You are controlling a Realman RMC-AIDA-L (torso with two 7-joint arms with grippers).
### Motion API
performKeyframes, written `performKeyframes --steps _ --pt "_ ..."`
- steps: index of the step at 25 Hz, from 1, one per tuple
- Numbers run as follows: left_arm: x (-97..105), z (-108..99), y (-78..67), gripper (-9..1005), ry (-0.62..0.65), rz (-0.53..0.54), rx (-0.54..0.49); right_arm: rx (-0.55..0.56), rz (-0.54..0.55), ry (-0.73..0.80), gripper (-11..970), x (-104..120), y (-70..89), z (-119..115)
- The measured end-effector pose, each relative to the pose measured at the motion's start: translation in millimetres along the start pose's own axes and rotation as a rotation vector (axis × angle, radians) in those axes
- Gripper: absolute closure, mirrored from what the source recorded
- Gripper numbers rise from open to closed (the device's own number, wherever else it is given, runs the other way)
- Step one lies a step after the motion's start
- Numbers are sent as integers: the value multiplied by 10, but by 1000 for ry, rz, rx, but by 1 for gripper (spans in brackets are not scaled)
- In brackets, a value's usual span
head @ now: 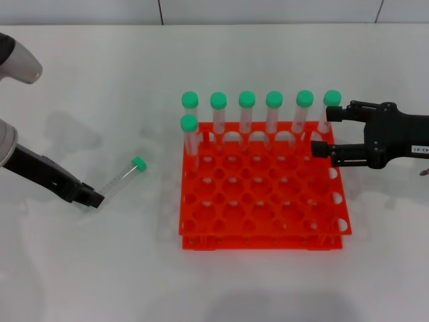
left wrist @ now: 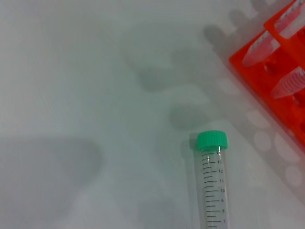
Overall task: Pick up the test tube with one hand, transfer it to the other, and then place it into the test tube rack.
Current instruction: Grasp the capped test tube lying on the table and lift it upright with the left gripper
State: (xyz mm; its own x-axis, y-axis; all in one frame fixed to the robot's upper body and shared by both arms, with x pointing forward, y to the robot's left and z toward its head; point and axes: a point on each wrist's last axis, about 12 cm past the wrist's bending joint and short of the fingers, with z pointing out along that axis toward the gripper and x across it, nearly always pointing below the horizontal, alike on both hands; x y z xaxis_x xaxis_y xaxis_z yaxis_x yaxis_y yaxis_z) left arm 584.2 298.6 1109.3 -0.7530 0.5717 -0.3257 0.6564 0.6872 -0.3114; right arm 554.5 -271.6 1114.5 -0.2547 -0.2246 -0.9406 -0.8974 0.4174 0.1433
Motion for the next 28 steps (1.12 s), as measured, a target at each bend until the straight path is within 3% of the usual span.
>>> performKeyframes --steps 9,20,28 --pt "5 4 -7 702 4 0 6 2 0 1 118 4 -1 -3" --pt "27 28 -6 797 17 -3 7 6 2 -9 118 6 3 -14" --pt "18 27 -6 796 16 -1 7 6 0 -11 118 -5 -1 -11"
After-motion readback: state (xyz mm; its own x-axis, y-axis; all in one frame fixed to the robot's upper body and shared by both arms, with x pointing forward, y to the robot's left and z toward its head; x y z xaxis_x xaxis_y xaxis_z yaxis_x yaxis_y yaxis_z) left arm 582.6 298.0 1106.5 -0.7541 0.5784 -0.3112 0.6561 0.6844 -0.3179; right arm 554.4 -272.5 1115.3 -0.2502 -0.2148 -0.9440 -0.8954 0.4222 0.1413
